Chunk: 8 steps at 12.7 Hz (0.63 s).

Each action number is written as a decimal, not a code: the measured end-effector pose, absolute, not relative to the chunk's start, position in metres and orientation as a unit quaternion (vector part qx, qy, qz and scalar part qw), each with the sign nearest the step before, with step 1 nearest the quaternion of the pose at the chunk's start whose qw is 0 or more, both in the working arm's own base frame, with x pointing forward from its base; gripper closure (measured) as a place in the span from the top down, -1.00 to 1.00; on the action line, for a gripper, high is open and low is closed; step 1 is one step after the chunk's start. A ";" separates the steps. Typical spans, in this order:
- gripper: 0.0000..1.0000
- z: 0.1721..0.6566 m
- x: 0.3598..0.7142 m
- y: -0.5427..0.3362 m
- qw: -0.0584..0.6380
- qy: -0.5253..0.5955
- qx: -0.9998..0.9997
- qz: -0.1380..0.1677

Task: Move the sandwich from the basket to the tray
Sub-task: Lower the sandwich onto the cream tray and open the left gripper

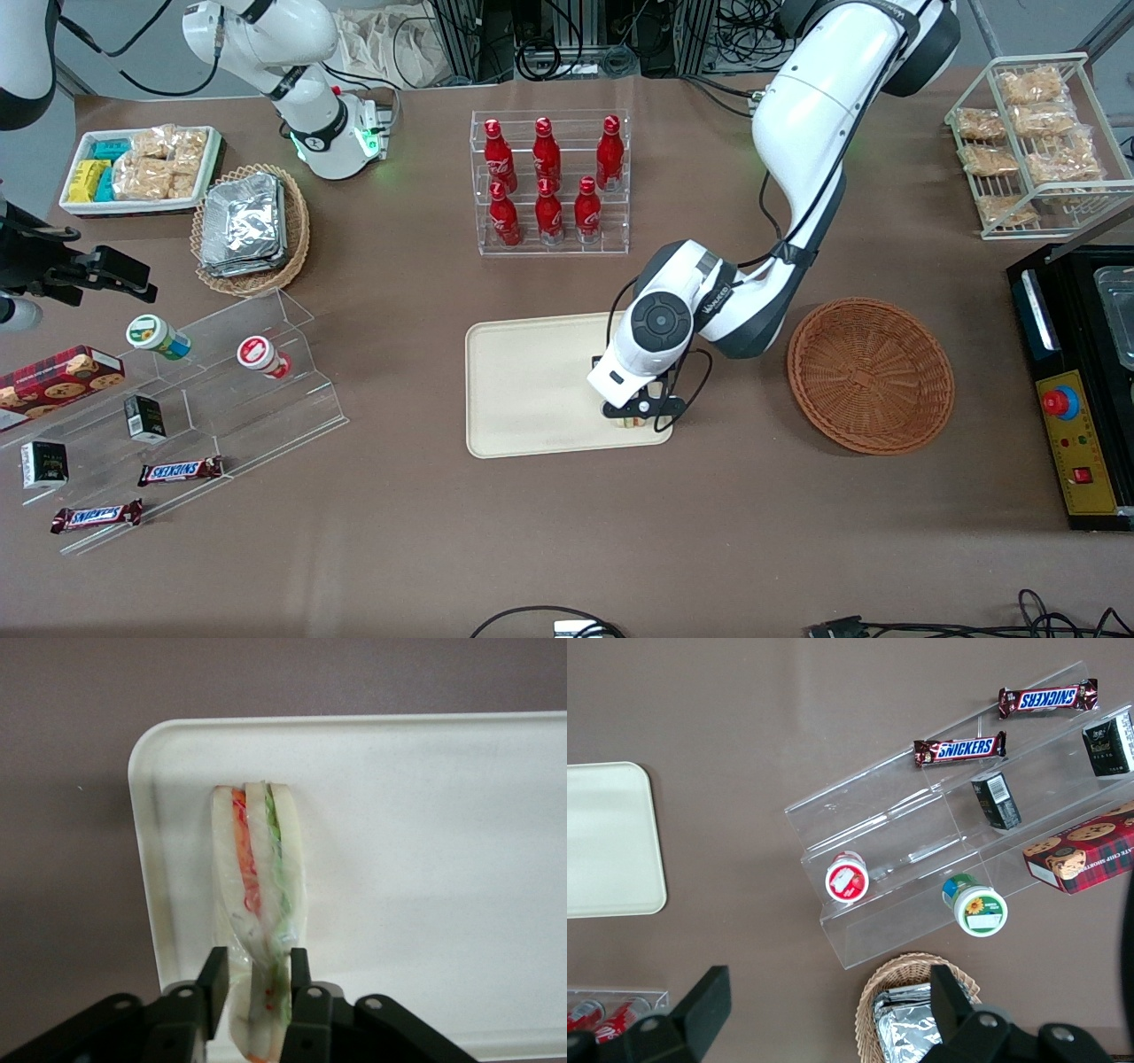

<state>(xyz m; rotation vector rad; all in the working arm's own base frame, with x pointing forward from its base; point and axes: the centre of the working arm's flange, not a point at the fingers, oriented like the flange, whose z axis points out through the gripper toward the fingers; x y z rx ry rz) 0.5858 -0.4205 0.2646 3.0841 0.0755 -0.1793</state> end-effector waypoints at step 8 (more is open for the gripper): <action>1.00 0.355 0.603 -0.390 0.028 0.099 0.995 -0.012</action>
